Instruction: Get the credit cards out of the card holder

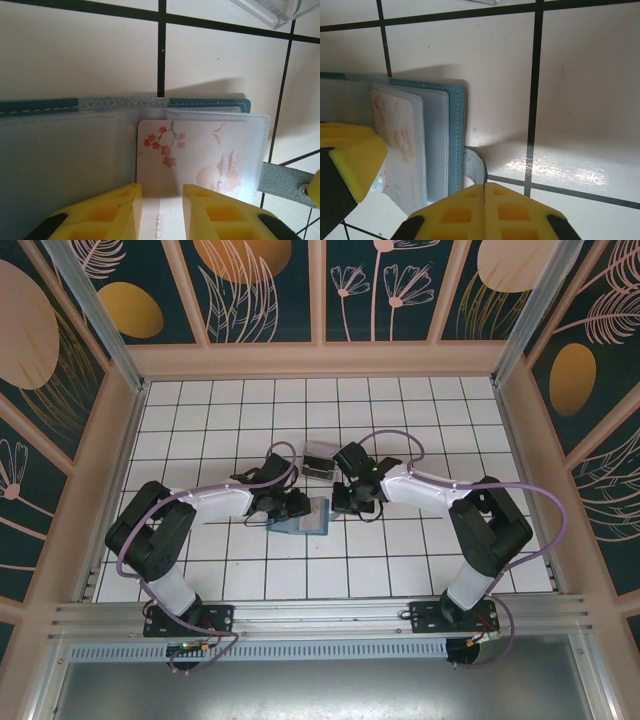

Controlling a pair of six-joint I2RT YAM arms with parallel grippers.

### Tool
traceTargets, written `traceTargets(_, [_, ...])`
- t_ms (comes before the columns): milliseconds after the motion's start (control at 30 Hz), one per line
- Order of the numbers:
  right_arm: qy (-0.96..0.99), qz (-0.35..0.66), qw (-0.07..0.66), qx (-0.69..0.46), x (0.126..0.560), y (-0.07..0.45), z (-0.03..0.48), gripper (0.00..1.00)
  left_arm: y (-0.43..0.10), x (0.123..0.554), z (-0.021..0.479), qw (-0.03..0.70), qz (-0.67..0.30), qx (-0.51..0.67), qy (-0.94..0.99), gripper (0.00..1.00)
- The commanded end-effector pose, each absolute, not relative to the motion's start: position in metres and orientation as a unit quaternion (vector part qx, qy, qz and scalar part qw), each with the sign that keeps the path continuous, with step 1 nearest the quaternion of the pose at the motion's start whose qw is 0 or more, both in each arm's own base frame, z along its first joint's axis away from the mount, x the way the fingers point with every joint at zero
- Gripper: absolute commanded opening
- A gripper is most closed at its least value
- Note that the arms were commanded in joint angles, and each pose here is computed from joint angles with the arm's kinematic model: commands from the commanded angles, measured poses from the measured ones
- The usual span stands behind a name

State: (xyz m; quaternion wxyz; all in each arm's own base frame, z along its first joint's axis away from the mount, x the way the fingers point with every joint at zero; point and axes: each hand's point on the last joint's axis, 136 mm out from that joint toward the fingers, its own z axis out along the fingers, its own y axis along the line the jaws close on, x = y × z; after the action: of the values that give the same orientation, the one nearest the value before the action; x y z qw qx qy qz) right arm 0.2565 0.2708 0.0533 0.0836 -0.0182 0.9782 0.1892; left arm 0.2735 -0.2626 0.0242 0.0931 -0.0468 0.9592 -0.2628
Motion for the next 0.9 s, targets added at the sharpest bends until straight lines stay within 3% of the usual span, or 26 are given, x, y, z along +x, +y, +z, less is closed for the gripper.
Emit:
traceTargets(0, [0.981, 0.175, 0.084, -0.015, 0.257, 0.269, 0.052, 0.00, -0.252, 0.272, 0.019, 0.092, -0.238, -0.054, 0.965, 0.29])
traceTargets(867, [0.982, 0.168, 0.079, -0.019, 0.257, 0.268, 0.048, 0.00, -0.258, 0.279, 0.042, 0.115, -0.263, -0.051, 0.957, 0.37])
